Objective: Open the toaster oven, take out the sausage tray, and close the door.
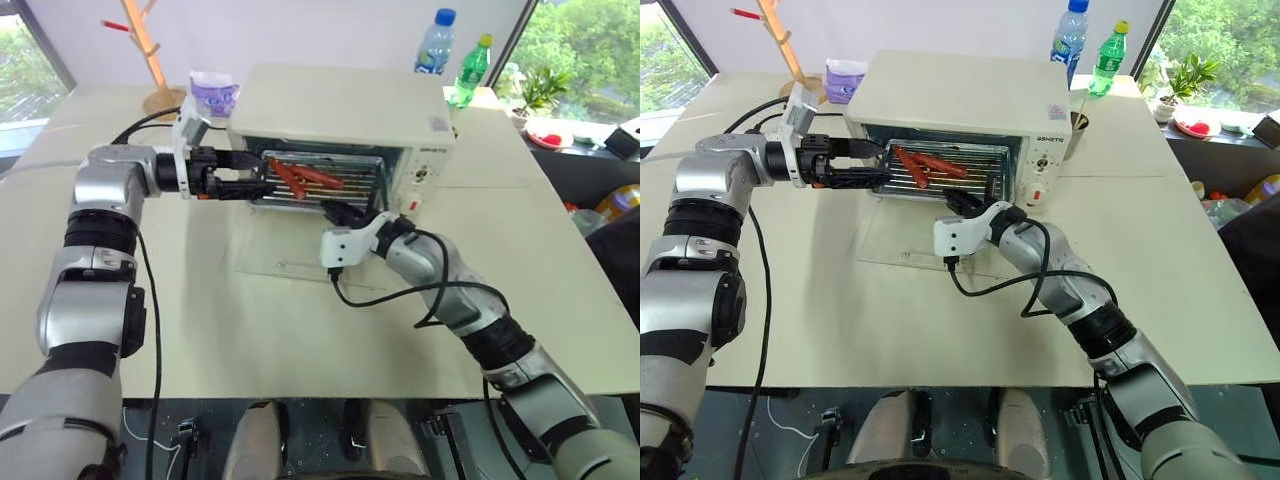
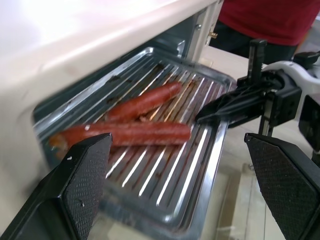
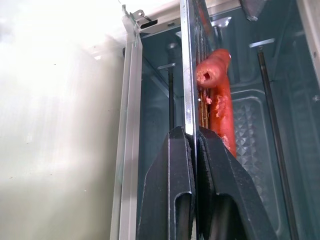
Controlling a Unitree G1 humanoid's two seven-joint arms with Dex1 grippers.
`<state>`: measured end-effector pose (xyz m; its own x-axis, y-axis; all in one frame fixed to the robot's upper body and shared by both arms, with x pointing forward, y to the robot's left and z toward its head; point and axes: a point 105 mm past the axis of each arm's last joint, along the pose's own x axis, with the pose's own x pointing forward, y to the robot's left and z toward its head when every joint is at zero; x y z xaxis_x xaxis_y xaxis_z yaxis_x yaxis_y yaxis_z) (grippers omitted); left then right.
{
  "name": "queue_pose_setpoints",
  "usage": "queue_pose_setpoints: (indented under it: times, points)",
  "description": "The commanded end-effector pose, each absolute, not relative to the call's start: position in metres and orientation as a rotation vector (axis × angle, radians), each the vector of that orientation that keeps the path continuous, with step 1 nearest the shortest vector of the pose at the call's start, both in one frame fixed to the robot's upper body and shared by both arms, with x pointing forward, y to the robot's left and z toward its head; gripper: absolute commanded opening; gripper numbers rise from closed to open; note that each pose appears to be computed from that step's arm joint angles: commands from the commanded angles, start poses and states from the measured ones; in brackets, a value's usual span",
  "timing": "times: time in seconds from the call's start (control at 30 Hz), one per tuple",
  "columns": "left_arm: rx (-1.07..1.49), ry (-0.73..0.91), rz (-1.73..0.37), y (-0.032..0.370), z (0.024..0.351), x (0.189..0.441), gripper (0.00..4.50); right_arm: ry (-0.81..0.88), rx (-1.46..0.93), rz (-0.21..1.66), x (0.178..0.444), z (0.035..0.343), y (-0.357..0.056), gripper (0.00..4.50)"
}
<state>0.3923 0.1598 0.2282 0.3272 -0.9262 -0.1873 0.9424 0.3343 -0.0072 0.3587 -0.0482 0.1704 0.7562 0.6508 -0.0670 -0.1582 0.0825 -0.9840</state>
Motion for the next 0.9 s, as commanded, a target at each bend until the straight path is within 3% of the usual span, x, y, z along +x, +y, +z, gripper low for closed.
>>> queue_pose_setpoints:
  times: [0.03, 0.27, 0.57, 0.73, 0.9]
  points:
    - [0.156, 0.113, -1.195, 0.167, 0.248, 0.394, 4.50, -0.457, -1.372, 0.560, 0.354, 0.185, -0.071, 0.03]
    - [0.153, 0.126, -1.204, 0.169, 0.245, 0.391, 4.50, -0.485, -1.360, 0.608, 0.329, 0.184, -0.078, 0.03]
    - [0.154, 0.135, -1.212, 0.169, 0.246, 0.390, 4.50, -0.499, -1.359, 0.600, 0.317, 0.188, -0.086, 0.03]
    - [0.015, 0.177, -1.242, 0.188, 0.255, 0.368, 4.50, -0.549, -1.388, 0.647, 0.303, 0.190, -0.093, 0.03]
    - [-0.178, 0.338, -1.211, 0.214, 0.238, 0.336, 4.50, -0.582, -1.441, 0.701, 0.300, 0.190, -0.108, 0.03]
